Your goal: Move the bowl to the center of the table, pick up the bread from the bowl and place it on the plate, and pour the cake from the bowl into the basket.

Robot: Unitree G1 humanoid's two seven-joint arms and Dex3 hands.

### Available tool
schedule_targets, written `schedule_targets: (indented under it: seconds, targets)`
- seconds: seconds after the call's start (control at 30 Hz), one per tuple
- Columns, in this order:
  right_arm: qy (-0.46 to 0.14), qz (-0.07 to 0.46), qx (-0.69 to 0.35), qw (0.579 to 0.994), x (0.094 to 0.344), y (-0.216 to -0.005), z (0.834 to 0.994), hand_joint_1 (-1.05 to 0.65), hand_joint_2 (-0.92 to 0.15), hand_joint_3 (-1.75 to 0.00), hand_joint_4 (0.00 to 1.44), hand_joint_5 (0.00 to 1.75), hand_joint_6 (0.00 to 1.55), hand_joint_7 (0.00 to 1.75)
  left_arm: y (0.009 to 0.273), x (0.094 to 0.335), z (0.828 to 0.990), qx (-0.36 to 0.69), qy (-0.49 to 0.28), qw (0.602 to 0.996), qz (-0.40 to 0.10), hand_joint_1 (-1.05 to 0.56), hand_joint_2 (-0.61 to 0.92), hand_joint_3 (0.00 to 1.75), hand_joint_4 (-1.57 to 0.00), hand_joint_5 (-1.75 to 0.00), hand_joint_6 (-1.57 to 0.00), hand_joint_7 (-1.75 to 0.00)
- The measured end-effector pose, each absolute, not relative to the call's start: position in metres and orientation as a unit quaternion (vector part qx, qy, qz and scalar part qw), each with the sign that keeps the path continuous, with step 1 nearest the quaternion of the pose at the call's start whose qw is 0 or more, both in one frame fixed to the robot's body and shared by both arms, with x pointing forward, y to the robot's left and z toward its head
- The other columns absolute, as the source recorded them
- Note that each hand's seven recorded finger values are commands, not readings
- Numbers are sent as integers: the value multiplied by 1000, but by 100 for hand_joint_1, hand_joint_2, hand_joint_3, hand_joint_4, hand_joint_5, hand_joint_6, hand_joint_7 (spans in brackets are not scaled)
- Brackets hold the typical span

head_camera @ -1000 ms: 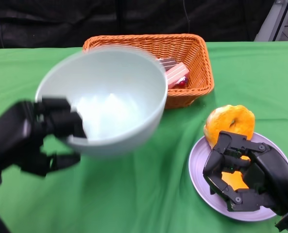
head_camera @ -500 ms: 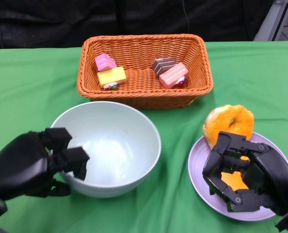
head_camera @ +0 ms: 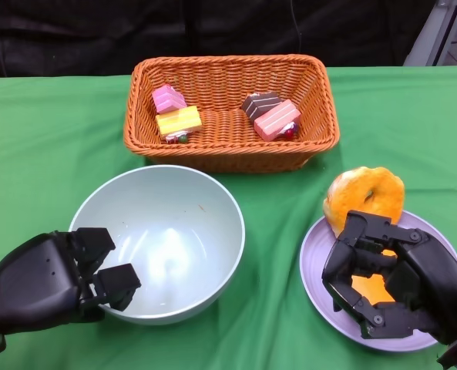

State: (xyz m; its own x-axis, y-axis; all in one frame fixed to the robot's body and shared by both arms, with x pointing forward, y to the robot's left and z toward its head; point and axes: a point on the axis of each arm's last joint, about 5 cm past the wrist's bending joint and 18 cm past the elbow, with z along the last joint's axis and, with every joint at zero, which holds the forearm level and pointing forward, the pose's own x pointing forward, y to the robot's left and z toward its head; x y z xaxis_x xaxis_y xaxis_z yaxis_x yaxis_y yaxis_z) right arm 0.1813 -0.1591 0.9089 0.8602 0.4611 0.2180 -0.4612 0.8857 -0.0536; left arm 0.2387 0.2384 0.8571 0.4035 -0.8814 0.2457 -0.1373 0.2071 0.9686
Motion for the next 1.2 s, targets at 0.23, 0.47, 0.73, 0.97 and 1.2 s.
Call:
schedule_targets:
  seconds: [0.23,0.47,0.73,0.97,1.2]
  targets:
    - [-113,240,-2,964,181,-159,909,-21,-54,-90,73,167,64,141,236,246,881,580,-382,633,-342,-62,92,2,-60,-12,-55,-2]
    - [-112,243,-7,963,182,-159,909,-21,-58,-84,73,167,64,140,235,250,909,527,-296,687,-403,-86,92,9,-4,0,-8,0]
    - [-113,247,-10,962,182,-160,907,-21,-58,-83,72,168,64,140,244,249,931,475,-209,717,-465,-87,92,10,-2,0,-7,0]
    - [-113,249,-9,962,182,-159,907,-21,-58,-82,71,167,64,142,259,260,950,319,-83,823,-462,-65,92,6,-30,-6,-34,-4]
    - [-112,245,-7,963,183,-161,907,-19,-58,-84,71,167,64,141,255,249,918,72,-115,913,-386,-61,92,14,-73,-12,-67,-5]
